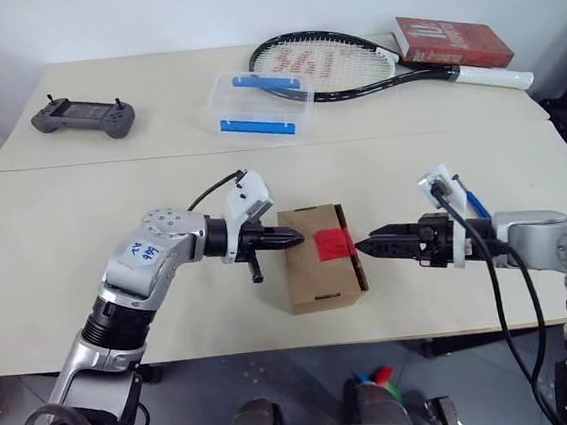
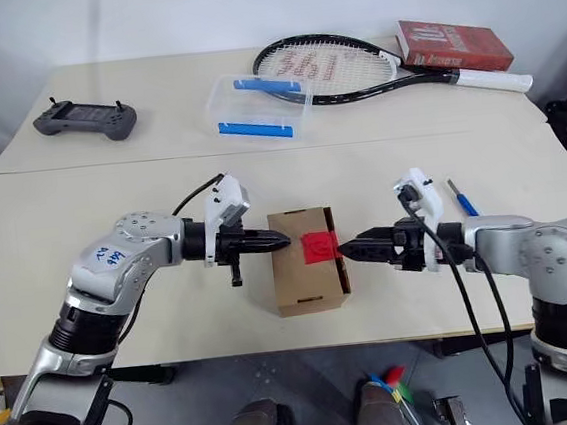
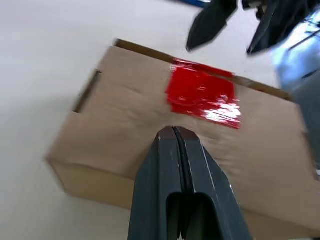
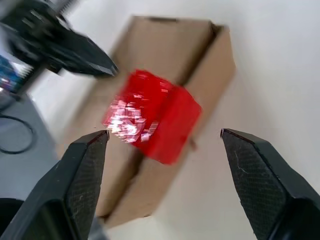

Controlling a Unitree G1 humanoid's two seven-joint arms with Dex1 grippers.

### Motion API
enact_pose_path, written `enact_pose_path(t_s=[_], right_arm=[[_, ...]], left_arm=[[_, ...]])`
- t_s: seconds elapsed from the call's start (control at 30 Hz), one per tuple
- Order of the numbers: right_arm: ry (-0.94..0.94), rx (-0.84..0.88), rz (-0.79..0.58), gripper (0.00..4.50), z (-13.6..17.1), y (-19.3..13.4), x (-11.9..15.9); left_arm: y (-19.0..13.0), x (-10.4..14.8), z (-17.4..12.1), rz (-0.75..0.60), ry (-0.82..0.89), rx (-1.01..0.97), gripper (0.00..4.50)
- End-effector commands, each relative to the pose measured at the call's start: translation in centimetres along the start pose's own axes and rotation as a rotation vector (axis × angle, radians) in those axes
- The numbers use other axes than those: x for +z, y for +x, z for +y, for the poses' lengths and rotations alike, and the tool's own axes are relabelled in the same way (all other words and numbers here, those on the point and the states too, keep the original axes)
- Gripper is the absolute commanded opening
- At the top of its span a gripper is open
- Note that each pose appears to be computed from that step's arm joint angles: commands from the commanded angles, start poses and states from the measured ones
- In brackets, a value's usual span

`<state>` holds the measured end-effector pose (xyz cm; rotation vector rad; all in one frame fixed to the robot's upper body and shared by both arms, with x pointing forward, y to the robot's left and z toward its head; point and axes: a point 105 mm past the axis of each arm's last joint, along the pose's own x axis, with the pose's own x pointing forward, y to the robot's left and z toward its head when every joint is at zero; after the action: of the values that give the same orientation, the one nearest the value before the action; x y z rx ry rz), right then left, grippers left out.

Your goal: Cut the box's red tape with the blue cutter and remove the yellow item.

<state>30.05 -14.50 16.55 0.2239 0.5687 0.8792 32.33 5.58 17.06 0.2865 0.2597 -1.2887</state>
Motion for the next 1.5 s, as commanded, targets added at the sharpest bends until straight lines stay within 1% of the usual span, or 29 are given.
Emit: enact_pose_path(t_s=[0.03,0.13,0.27,0.4,0.47,0.6,0.7,0.73,0.83,0.93,1.07,1.13,1.23,1.5], right_arm=[[-0.045,-0.045,-0.017,3.75,-0.7,0.1,0.6],[-0.046,-0.033,-0.013,3.75,-0.5,0.3,0.4],[-0.048,-0.036,0.011,3.75,-0.6,0.5,-0.3],[-0.092,-0.126,0.076,3.75,-2.0,0.2,-1.1],[-0.118,-0.158,0.097,3.75,-2.3,0.1,-1.1],[-0.172,-0.158,0.105,3.75,-1.1,0.8,0.4],[-0.197,-0.177,0.138,3.75,-0.8,1.2,0.5],[-0.219,-0.208,0.188,3.75,-0.8,1.4,0.1],[-0.244,-0.225,0.22,3.75,-0.9,2.0,-0.2],[-0.252,-0.26,0.232,3.75,-1.7,2.0,-0.7],[-0.31,-0.374,0.271,3.75,-4.4,1.0,-1.6],[-0.333,-0.379,0.273,3.75,-4.7,0.7,-1.8],[-0.345,-0.33,0.251,3.75,-4.1,0.9,-2.0],[-0.341,-0.282,0.199,3.75,-3.3,1.5,-2.1]], left_arm=[[0.8,-0.6,0.2,0.018,0.012,0.019,0.0],[0.8,-1.6,0.0,0.061,0.027,0.022,0.0],[0.8,-2.1,-0.2,0.065,0.02,0.023,0.0],[0.7,-2.6,-0.5,0.074,0.014,0.018,0.0],[0.6,-2.8,-0.6,0.08,0.013,0.018,0.0],[0.7,-2.9,-0.7,0.083,0.013,0.014,0.0],[0.9,-2.9,-0.8,0.084,0.013,0.007,0.0],[1.0,-3.0,-1.0,0.086,0.012,0.003,0.0],[1.2,-3.2,-1.2,0.088,0.007,-0.003,0.0],[1.5,-3.5,-1.2,0.096,0.003,0.001,0.0],[1.8,-4.1,-1.6,0.114,-0.02,-0.007,0.0],[1.8,-4.4,-1.8,0.124,-0.025,-0.01,0.0],[1.8,-4.7,-2.0,0.13,-0.032,-0.014,0.0],[1.8,-4.6,-2.0,0.125,-0.035,-0.011,0.0]])
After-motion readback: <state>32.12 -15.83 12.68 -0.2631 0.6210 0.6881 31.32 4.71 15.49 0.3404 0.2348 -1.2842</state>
